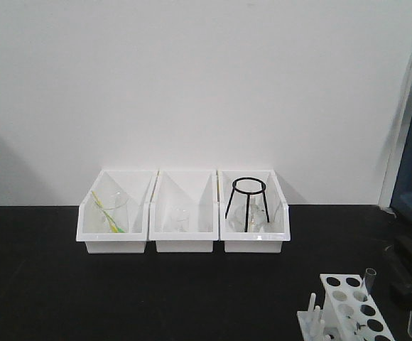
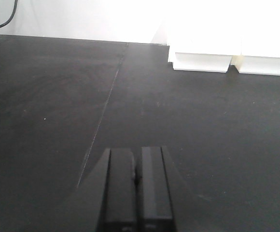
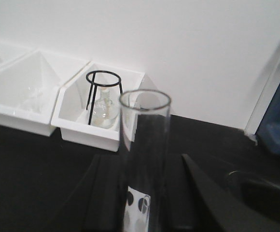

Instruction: Flip and reinsert test tube from rack

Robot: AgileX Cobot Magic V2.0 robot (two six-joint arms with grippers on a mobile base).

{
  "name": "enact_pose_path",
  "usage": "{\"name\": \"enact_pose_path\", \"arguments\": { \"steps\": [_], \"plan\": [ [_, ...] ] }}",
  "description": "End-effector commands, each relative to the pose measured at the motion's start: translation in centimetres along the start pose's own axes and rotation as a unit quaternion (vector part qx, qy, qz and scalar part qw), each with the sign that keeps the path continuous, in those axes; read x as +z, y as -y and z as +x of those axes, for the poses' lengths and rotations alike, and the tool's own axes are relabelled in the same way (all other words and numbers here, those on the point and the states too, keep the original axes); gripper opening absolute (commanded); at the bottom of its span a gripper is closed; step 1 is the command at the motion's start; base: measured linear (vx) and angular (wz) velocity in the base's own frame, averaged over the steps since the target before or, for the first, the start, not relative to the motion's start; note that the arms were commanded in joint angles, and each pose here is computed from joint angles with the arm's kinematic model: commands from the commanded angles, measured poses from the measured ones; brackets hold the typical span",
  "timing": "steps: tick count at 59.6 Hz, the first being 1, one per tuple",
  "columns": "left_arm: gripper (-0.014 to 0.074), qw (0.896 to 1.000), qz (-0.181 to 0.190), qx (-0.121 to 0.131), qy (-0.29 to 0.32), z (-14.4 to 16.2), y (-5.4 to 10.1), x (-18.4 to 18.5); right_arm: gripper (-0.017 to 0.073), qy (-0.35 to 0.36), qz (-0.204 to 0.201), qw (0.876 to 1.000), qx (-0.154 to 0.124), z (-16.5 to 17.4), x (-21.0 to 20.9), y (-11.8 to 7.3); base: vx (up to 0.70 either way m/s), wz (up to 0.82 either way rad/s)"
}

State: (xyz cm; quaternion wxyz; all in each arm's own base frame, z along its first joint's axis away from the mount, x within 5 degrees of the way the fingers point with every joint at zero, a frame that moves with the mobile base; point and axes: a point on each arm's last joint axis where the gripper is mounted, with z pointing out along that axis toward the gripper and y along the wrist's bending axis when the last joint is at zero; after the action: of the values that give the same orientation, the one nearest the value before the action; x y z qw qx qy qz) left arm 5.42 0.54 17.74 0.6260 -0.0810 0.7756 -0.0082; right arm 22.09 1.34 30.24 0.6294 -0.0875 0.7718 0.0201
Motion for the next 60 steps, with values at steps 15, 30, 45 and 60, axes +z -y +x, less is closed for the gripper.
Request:
{"name": "enact_pose_path", "arguments": {
  "steps": [15,30,45,60],
  "plan": [
    [-0.0006,0.999,0.012,-0.001,0.048,-0.8,0.2,-0.1,-0.0009,0.072,-0.036,0.993,0.081,-1.6,1.2,-0.3,0.00,0.00],
    [-0.0006,0.999,0.012,-0.001,0.048,-0.8,0.2,-0.1,-0.0009,0.091,-0.081,0.990,0.072,0.2,4.7,-0.8,0.00,0.00],
    [-0.0006,0.999,0.012,-0.001,0.048,-0.8,0.2,-0.1,-0.0009,0.111,-0.036,0.990,0.077,1.5,6.8,0.2,0.00,0.00],
    [-0.0006,0.999,0.012,-0.001,0.048,-0.8,0.2,-0.1,-0.0009,0.105,-0.046,0.991,0.065,2.3,7.5,0.0,0.00,0.00]
  ]
}}
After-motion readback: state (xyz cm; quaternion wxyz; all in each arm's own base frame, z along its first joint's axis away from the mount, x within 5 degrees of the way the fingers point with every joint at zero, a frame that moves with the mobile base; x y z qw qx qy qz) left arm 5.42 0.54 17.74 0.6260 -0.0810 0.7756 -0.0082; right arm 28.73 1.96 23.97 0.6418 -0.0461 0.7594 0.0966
